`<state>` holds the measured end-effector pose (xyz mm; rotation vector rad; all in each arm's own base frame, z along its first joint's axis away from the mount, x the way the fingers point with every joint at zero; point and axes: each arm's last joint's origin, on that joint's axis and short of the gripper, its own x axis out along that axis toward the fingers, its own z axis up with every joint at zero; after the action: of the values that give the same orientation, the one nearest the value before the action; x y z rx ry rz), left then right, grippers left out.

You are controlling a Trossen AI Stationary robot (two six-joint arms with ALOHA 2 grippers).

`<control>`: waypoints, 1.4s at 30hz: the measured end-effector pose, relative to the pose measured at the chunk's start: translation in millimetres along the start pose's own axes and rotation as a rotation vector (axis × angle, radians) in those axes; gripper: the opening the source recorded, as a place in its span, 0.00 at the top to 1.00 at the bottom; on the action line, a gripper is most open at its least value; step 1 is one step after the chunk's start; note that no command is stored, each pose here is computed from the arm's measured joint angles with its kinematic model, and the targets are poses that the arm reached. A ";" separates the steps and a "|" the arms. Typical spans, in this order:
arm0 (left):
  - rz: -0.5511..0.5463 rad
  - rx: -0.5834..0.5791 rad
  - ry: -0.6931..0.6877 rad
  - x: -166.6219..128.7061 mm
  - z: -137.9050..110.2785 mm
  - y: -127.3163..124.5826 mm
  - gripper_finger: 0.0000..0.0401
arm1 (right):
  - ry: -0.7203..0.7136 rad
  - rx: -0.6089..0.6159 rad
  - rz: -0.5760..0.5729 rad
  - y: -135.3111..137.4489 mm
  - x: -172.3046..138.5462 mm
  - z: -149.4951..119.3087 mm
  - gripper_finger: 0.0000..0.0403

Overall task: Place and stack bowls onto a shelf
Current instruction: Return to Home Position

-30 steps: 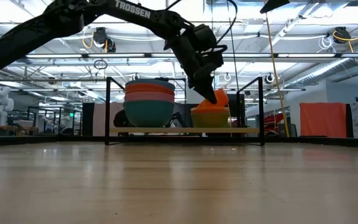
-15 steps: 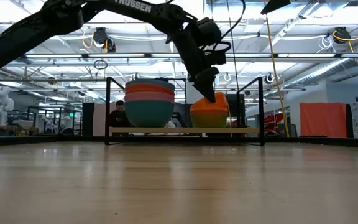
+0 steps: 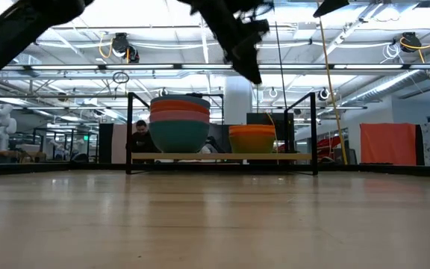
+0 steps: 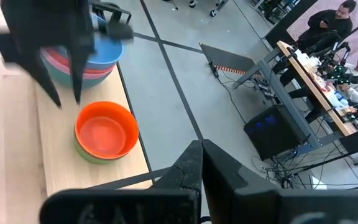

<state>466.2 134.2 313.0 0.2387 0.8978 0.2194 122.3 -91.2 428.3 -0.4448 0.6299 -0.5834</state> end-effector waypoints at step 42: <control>0.017 -0.376 -0.283 -424.8 -144.7 -0.7 0.98 | -0.314 0.171 -0.237 3.3 -133.6 -39.0 1.00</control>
<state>94.9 28.0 541.7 -0.0723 0.5606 0.3554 9.8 -13.2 453.8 -0.4413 0.2255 -0.7672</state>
